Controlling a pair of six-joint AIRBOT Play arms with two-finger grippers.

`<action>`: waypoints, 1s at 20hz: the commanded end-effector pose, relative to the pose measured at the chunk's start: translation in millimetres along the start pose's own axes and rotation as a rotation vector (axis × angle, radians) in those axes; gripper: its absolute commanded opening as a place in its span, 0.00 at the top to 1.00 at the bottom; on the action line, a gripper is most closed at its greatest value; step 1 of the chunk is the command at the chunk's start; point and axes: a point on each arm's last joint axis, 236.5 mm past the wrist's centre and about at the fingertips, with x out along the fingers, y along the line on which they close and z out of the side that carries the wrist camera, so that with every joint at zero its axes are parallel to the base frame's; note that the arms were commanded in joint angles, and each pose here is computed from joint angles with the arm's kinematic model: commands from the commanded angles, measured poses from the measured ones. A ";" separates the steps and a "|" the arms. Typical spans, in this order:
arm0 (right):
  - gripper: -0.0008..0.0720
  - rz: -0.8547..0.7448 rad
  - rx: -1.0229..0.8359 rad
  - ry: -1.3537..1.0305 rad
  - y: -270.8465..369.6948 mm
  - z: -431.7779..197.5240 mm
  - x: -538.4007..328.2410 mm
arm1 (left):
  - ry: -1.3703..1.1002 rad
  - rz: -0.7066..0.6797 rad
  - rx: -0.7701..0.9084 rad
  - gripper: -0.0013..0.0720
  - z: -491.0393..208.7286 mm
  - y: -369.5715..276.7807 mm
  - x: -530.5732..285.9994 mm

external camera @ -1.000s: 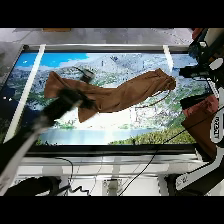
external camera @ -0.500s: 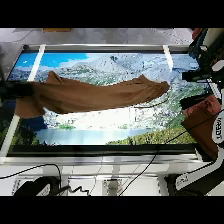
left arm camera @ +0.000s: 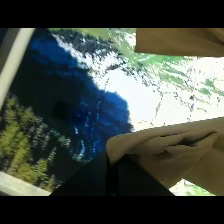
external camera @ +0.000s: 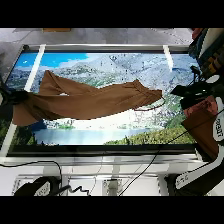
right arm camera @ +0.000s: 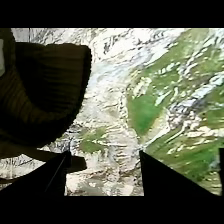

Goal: Fold the clothes and pants, and hang the long-sleeved shirts on hangers.

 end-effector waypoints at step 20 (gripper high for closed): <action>0.85 -0.043 -0.699 0.135 71.2 -17.7 80.5 | 0.053 -0.043 -0.014 0.95 -9.1 -15.0 21.6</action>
